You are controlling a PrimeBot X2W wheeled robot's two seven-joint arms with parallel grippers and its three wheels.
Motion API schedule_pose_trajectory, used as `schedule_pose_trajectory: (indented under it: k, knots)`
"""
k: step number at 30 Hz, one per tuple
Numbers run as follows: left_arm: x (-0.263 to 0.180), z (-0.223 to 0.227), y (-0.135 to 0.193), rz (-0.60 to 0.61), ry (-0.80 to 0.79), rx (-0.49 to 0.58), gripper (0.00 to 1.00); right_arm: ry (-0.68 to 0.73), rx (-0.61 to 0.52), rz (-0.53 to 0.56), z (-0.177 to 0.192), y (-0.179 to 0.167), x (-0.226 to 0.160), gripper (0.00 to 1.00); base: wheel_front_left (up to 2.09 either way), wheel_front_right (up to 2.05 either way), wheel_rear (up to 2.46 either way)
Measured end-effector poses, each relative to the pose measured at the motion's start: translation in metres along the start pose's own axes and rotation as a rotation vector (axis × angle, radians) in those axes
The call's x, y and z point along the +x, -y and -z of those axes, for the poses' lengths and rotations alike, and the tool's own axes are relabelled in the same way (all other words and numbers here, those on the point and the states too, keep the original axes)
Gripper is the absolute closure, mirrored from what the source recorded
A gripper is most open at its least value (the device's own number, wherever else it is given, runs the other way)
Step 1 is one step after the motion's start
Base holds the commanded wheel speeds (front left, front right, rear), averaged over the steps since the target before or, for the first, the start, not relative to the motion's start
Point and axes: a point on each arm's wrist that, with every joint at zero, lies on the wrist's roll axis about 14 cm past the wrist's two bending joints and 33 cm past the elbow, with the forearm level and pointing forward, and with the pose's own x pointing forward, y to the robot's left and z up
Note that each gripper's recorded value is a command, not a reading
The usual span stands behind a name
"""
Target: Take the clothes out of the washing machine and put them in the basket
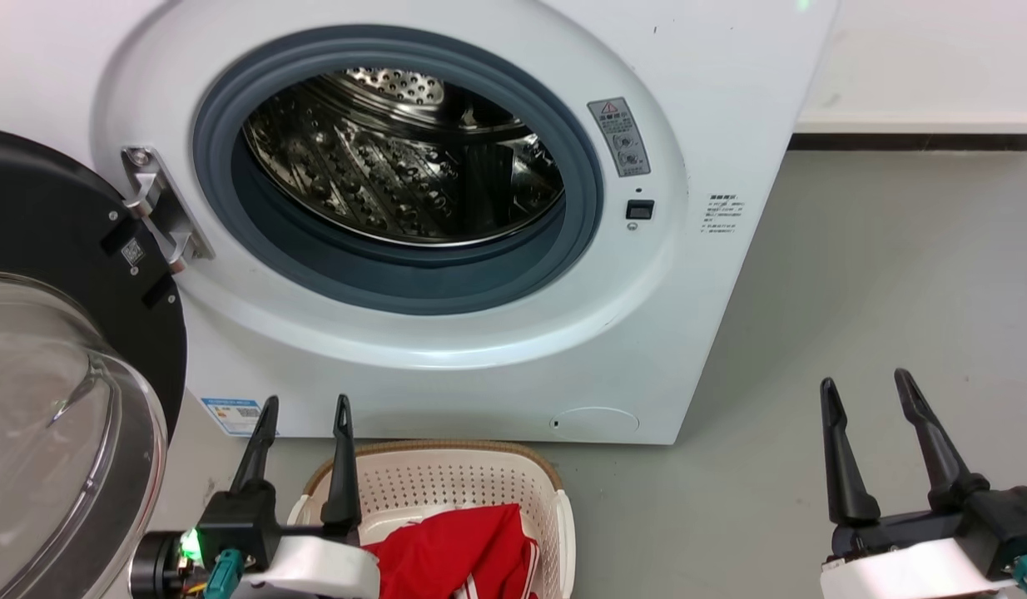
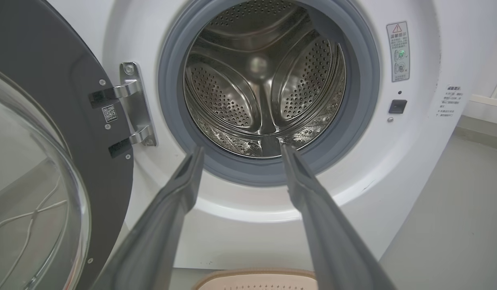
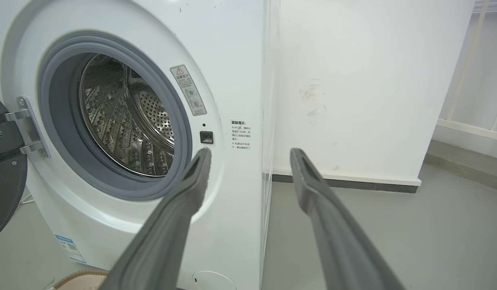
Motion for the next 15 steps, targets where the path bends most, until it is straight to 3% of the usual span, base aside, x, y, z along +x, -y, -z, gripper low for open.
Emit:
schedule_pose_trajectory:
  k: [15]
  knots:
    - [-0.0077,0.005,-0.0027,-0.004,-0.019,0.007,0.0,-0.014,0.005,-0.001,0.0023,-0.0021,-0.0099,0.0,0.0,0.0,0.0]
